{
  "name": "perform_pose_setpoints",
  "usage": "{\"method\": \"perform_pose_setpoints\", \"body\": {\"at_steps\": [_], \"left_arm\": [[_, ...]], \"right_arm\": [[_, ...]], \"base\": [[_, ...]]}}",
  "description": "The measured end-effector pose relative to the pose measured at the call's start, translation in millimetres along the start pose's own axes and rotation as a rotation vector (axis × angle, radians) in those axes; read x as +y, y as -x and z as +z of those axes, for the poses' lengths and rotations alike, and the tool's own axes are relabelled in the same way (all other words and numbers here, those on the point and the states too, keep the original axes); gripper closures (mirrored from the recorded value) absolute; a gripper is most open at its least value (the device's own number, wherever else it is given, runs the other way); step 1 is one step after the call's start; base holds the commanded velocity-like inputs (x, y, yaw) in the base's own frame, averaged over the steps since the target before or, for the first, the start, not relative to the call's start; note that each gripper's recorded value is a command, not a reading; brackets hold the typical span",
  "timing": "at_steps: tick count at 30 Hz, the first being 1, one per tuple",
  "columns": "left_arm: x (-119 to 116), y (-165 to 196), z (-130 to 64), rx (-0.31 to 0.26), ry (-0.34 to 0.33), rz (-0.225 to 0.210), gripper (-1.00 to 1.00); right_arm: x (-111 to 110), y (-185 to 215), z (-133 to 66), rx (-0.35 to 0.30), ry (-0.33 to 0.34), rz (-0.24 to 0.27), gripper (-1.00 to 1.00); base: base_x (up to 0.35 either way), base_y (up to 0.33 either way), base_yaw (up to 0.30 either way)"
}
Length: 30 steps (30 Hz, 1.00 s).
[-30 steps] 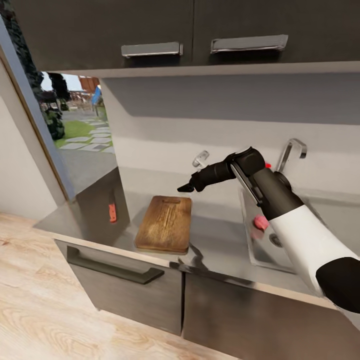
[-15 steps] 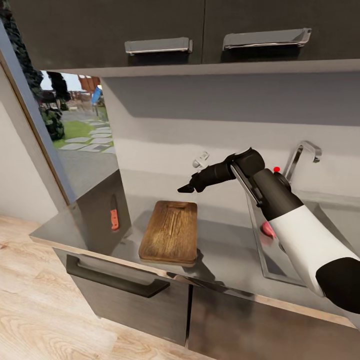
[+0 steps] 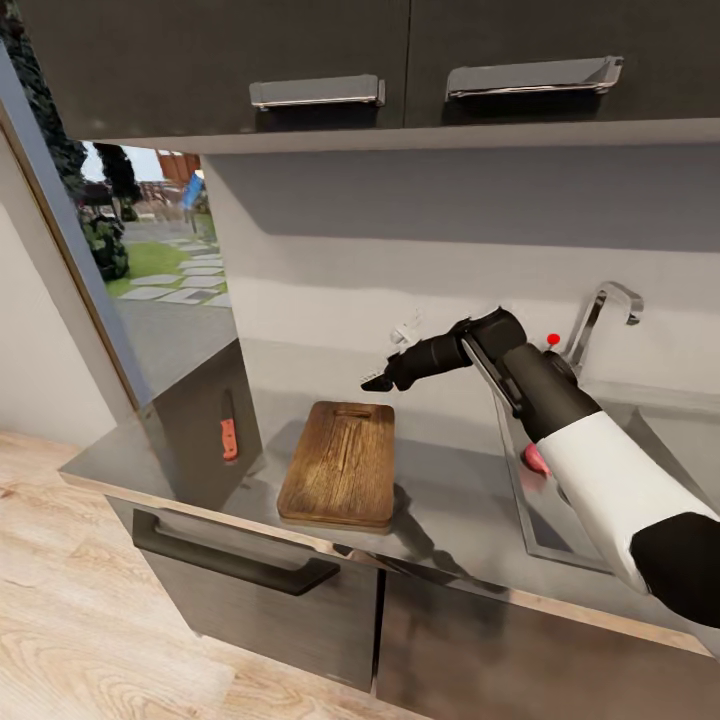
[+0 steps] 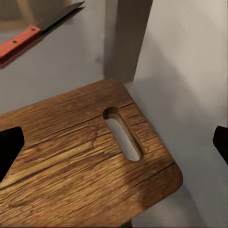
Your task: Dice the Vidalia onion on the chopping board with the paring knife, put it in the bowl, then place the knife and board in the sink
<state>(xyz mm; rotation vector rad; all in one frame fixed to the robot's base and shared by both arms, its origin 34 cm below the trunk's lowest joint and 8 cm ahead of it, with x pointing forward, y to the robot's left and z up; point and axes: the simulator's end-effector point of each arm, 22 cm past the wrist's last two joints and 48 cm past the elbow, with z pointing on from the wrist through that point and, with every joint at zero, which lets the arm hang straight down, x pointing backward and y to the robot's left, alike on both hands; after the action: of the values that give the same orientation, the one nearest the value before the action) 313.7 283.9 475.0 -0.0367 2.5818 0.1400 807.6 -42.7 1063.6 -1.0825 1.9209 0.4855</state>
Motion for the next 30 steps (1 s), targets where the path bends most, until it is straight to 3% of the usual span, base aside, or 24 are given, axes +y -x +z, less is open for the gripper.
{"method": "perform_pose_setpoints", "body": {"at_steps": [30], "left_arm": [[-0.5, -2.3, -0.5, 0.005, -0.001, 0.000, -1.00]], "right_arm": [[-14.1, -27.6, 20.1, 0.003, 0.018, 0.004, -1.00]], "base": [[0.000, 0.000, 0.000]]}}
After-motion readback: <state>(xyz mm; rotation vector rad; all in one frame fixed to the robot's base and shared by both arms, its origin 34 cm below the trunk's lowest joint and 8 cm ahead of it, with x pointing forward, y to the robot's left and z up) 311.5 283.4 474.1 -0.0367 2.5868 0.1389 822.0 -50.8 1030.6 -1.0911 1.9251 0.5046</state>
